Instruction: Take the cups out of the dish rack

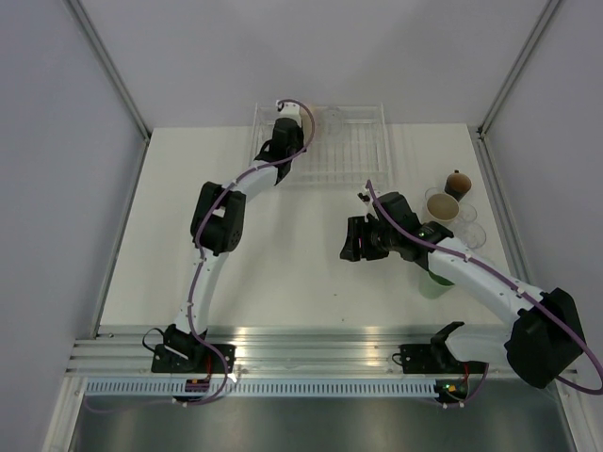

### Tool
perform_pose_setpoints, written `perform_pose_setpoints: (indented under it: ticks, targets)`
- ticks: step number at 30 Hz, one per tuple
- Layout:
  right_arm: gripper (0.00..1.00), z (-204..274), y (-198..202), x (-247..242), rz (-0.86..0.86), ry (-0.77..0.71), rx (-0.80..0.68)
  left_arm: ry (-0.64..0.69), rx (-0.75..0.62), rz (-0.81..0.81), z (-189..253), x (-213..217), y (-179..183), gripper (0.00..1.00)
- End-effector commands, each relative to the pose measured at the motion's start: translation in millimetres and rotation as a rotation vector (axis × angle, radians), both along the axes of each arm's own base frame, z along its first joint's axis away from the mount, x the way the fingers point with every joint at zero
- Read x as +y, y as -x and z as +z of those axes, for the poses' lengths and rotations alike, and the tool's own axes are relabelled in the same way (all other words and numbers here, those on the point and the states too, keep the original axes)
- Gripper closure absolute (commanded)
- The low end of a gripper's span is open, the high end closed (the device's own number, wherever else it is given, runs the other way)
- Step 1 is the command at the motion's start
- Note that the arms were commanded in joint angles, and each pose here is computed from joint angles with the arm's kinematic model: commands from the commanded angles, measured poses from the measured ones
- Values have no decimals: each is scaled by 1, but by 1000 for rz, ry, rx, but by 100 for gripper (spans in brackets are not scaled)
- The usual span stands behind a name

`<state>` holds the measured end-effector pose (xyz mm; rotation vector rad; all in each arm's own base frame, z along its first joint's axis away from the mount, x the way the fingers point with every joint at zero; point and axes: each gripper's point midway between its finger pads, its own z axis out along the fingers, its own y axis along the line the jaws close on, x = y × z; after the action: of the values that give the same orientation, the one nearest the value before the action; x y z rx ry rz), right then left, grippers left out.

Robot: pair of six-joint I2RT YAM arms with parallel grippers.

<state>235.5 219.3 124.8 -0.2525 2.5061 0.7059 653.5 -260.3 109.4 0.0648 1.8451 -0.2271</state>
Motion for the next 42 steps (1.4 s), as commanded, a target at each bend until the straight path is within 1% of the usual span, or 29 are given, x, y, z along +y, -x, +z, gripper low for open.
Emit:
perform_pose_setpoints:
  ticks: [1,3,4,5,6,8,9,10,12,14,15,17,19,20,21,22,23,25,26,32,33,36,37,39,40,42]
  targets:
    - [39,11,-3,3,-7,-35,-35,-14,-55,15,30,9,0,98]
    - [39,10,-2,3,-6,-36,-34,-13,-72,18,39,11,1,98]
    - [39,11,-2,3,-7,-37,-35,-11,-80,20,44,11,0,95]
    - [39,11,-1,3,-6,-38,-36,-6,-87,19,48,10,0,90]
    - [39,11,-1,3,-7,-40,-34,1,-93,12,52,9,0,69]
    - [39,10,0,2,-7,-38,-36,9,-100,2,56,6,1,47]
    - [39,10,0,2,-8,-38,-34,10,-102,0,57,5,1,31]
    - [39,10,1,2,-6,-38,-36,12,-109,-1,61,4,1,27]
    - [39,9,1,1,-7,-36,-32,12,-107,-12,61,2,2,21]
    - [39,9,1,1,-7,-36,-32,6,-86,-12,59,0,7,20]
    - [39,10,1,2,-6,-37,-34,-3,-73,-11,56,0,9,20]
    - [39,11,-1,2,-7,-39,-37,-11,-57,-22,57,-2,16,25]
    - [39,11,-1,4,-5,-45,-34,-15,-29,-27,47,0,23,42]
    - [39,10,0,4,-2,-45,-32,-8,-27,-39,50,-1,27,53]
    - [39,10,-1,4,-5,-46,-31,-4,-18,-44,49,-1,29,79]
    - [39,8,0,4,-4,-42,-27,-6,2,-45,45,-1,33,90]
    - [39,9,0,4,-5,-46,-29,-1,8,-42,50,1,36,98]
    - [39,7,1,4,-4,-51,-27,-5,57,-46,47,3,45,98]
    - [39,7,1,4,-6,-53,-27,2,55,-64,59,1,49,98]
    - [39,10,-1,8,0,-68,-36,-24,192,-143,65,1,83,98]
    - [39,12,-3,8,-1,-71,-42,-29,240,-157,61,2,91,98]
    - [39,16,-5,9,-1,-76,-52,-20,314,-215,53,-1,104,98]
    - [39,18,-5,10,1,-78,-56,-26,369,-228,42,2,112,98]
    - [39,19,-5,10,0,-81,-58,-17,411,-263,37,2,118,98]
    - [39,19,-5,10,0,-80,-60,-30,454,-274,25,4,123,98]
    - [39,20,-5,10,0,-82,-63,-45,474,-299,20,4,127,98]
